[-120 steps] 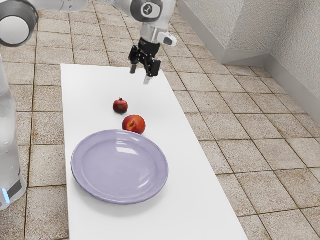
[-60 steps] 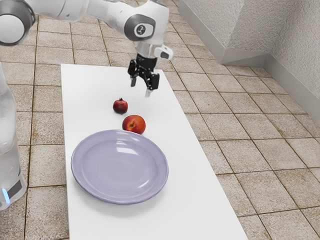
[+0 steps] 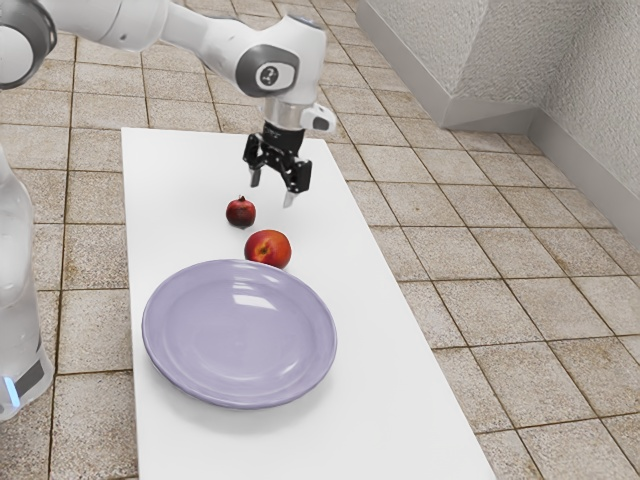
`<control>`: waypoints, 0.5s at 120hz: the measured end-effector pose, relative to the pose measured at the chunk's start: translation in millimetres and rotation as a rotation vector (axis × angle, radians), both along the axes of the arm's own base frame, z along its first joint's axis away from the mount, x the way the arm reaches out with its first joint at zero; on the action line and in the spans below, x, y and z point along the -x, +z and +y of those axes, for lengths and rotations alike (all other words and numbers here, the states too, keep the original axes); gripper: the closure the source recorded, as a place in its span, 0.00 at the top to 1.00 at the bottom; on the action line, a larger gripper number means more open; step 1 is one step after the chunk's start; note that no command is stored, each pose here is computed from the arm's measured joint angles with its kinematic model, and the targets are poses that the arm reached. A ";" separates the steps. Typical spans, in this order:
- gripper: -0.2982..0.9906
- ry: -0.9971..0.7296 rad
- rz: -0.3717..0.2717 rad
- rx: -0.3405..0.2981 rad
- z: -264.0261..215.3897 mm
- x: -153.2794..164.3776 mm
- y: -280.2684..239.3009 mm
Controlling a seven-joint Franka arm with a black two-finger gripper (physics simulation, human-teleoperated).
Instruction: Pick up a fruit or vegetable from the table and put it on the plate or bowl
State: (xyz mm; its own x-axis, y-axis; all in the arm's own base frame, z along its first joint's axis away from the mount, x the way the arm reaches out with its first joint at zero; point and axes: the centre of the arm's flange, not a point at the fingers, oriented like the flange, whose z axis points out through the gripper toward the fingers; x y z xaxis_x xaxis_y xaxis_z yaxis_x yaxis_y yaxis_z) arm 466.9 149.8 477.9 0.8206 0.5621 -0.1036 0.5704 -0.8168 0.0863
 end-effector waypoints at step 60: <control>0.77 -0.026 0.033 0.017 -0.7 22.8 -21.1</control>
